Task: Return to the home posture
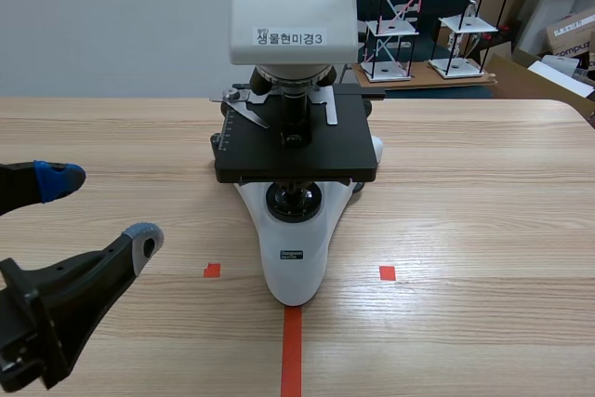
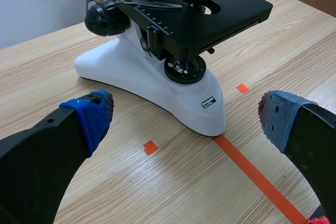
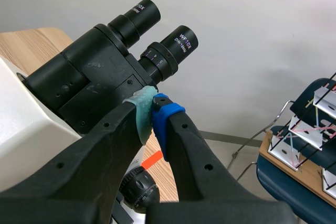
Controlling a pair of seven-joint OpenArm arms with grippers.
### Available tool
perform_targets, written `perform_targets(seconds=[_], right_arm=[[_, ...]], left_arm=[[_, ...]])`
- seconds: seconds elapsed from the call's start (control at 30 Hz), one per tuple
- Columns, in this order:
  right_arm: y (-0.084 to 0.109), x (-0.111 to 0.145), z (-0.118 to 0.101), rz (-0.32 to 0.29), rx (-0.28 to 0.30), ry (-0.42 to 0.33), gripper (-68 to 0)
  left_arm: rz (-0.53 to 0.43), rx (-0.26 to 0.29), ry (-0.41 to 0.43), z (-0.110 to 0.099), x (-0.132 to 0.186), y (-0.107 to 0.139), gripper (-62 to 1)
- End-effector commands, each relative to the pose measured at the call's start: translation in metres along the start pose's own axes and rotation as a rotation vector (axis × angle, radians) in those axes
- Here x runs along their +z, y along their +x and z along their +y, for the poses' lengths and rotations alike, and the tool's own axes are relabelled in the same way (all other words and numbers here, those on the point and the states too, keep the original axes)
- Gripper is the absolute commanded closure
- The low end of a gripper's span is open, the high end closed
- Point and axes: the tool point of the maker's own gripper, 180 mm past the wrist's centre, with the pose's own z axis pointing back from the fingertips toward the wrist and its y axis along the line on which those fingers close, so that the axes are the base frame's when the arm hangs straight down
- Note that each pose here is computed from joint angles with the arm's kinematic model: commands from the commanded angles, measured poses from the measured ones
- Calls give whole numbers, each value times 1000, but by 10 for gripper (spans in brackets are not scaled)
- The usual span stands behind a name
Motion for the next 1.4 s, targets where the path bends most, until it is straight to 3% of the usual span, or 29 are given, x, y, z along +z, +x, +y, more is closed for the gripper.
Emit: perform_targets(seconds=[0.0,1.1,1.37], right_arm=[[14,2,-6,-42,7,-17,-2],[7,5,-8,-32,31,-39,-3],[-2,35,0,-49,9,-69,-99]], left_arm=[[-24,-2,1,0,0,7,-581],[-25,-1,1,0,0,7,-581],[-24,-1,1,0,0,7,-581]])
